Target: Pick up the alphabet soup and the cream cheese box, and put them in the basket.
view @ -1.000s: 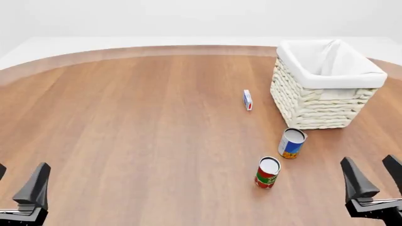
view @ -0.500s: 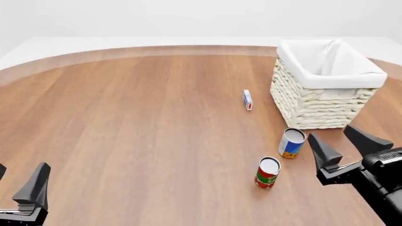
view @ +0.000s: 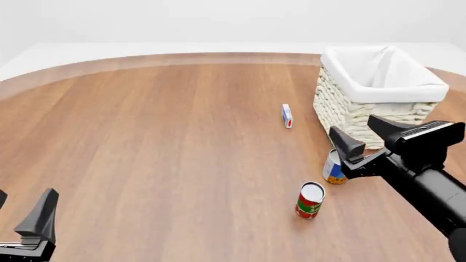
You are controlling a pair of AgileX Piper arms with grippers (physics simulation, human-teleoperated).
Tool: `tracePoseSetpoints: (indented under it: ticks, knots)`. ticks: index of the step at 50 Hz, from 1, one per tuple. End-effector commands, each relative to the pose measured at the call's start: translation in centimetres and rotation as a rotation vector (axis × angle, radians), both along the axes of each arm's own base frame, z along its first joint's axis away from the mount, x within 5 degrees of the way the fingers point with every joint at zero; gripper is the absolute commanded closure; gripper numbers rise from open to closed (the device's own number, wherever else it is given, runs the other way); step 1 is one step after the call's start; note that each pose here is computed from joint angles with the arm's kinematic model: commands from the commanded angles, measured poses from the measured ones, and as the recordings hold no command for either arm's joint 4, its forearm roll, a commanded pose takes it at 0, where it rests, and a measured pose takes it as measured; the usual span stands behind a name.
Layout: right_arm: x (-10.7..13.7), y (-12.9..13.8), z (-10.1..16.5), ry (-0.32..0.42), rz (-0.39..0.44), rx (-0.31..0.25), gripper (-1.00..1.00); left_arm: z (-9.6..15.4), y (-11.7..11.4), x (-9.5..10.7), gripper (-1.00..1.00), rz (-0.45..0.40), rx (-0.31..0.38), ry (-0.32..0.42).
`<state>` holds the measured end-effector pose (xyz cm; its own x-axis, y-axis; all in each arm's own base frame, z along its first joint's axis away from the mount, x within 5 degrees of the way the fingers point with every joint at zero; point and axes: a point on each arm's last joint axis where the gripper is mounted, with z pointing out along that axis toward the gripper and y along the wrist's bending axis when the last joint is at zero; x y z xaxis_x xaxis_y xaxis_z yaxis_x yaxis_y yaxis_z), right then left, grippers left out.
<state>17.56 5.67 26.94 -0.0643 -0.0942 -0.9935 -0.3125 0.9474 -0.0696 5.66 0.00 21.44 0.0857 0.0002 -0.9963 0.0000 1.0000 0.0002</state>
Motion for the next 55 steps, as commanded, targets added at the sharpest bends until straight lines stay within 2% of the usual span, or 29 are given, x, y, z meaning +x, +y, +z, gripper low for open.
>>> tracePoseSetpoints:
  ticks: [1,14,22,32,35,44,55]
  knots:
    - [2.3,1.4,1.7,0.027,0.029,-0.013,-1.00,0.0,0.0,0.0,-1.00,0.000,0.000,0.000]
    - [5.1,3.7,1.6,0.083,0.082,-0.042,-1.00,0.0,0.0,0.0,-1.00,0.000,0.000,0.000]
    - [6.5,4.5,1.6,0.104,0.087,-0.046,-1.00,0.0,0.0,0.0,-1.00,0.000,0.000,0.000]
    - [8.4,4.8,3.0,0.124,0.066,-0.016,-1.00,0.0,0.0,0.0,-1.00,0.000,0.000,0.000]
    - [9.7,5.0,3.2,0.143,0.054,-0.017,-1.00,0.0,0.0,0.0,-1.00,0.000,0.000,0.000]
    - [11.8,4.7,4.1,0.159,0.019,-0.009,-1.00,0.0,0.0,0.0,-1.00,0.000,0.000,0.000]
    - [14.7,4.9,5.4,0.180,-0.010,0.031,-1.00,0.0,0.0,0.0,-1.00,0.000,0.000,0.000]
